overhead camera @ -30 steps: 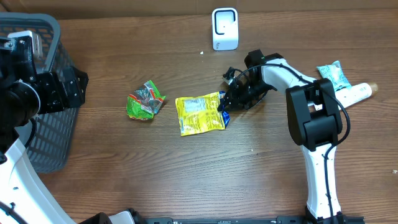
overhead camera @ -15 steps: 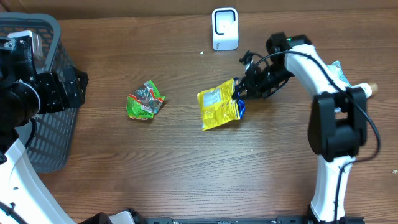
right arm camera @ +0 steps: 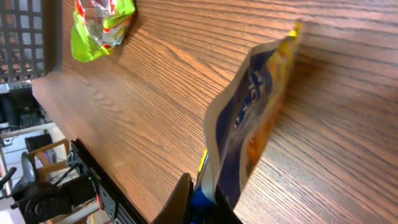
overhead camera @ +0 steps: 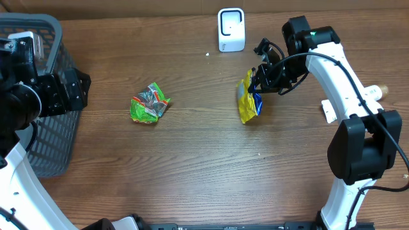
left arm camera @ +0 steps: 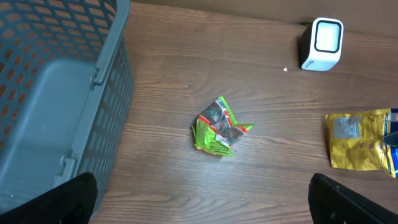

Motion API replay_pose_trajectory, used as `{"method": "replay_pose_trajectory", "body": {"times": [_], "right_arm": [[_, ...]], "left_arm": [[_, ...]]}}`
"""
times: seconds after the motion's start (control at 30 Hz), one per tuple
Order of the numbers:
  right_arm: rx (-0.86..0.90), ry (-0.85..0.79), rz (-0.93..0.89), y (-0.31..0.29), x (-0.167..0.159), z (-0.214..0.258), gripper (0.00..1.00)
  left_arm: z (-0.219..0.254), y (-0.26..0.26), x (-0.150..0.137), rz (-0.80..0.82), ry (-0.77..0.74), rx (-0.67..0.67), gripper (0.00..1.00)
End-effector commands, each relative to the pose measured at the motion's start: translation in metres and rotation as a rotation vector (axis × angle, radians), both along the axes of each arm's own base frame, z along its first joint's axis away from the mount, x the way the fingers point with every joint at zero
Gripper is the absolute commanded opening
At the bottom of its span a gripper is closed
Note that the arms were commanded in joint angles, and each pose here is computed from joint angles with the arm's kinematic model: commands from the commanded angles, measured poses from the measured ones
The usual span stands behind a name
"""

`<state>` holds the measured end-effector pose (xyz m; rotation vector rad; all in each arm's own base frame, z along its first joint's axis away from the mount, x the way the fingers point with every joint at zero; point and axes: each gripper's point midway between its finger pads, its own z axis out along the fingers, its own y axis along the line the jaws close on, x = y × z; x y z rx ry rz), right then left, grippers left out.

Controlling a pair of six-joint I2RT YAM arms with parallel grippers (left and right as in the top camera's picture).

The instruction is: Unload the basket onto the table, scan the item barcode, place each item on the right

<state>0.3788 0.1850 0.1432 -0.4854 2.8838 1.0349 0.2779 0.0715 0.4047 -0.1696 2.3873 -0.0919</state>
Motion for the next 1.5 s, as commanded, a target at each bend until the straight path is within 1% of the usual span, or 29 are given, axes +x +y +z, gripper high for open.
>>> {"method": "replay_pose_trajectory", "body": {"times": [0.0, 0.07, 0.17, 0.4, 0.43, 0.5, 0.6, 0.73, 0.83, 0.93, 1.17, 1.33, 1.47], "right_arm": [[0.222, -0.082, 0.072, 0.025, -0.005, 0.057, 0.04], [0.331, -0.111, 0.113, 0.034, -0.009, 0.082, 0.04], [0.417, -0.140, 0.116, 0.035, -0.008, 0.110, 0.04], [0.669, -0.146, 0.137, 0.041, -0.013, 0.156, 0.04], [0.725, -0.153, 0.141, 0.041, -0.012, 0.165, 0.04], [0.767, -0.160, 0.136, 0.038, -0.010, 0.172, 0.04], [0.726, -0.176, 0.126, 0.036, -0.004, 0.166, 0.04], [0.490, -0.153, 0.030, 0.027, 0.014, 0.130, 0.04], [0.325, -0.180, -0.001, 0.015, 0.023, 0.106, 0.04], [0.204, -0.173, -0.041, 0.003, 0.030, 0.085, 0.04], [0.227, -0.072, 0.002, 0.026, 0.015, 0.058, 0.04], [0.319, -0.013, 0.057, 0.057, 0.003, 0.050, 0.04], [0.381, 0.069, 0.025, 0.053, 0.002, 0.028, 0.04]], "left_arm": [[0.000, 0.000, 0.001, -0.011, -0.002, -0.001, 1.00], [0.000, 0.000, 0.001, -0.011, -0.002, -0.001, 1.00], [0.000, 0.000, 0.001, -0.011, -0.003, -0.001, 1.00], [0.000, 0.001, 0.001, -0.011, -0.002, -0.001, 1.00], [0.000, 0.000, 0.001, -0.011, -0.002, -0.001, 1.00], [0.000, 0.000, 0.001, -0.011, -0.002, -0.001, 1.00], [0.000, 0.000, 0.001, -0.011, -0.002, -0.001, 1.00], [0.000, 0.000, 0.001, -0.011, -0.002, -0.001, 1.00], [0.000, 0.000, 0.001, -0.011, -0.002, -0.001, 1.00], [0.000, 0.000, 0.001, -0.011, -0.002, -0.001, 1.00], [0.000, 0.000, 0.001, -0.011, -0.002, -0.001, 1.00], [0.000, 0.000, 0.001, -0.011, -0.002, -0.001, 1.00], [0.000, 0.000, 0.001, -0.011, -0.002, -0.001, 1.00]]}}
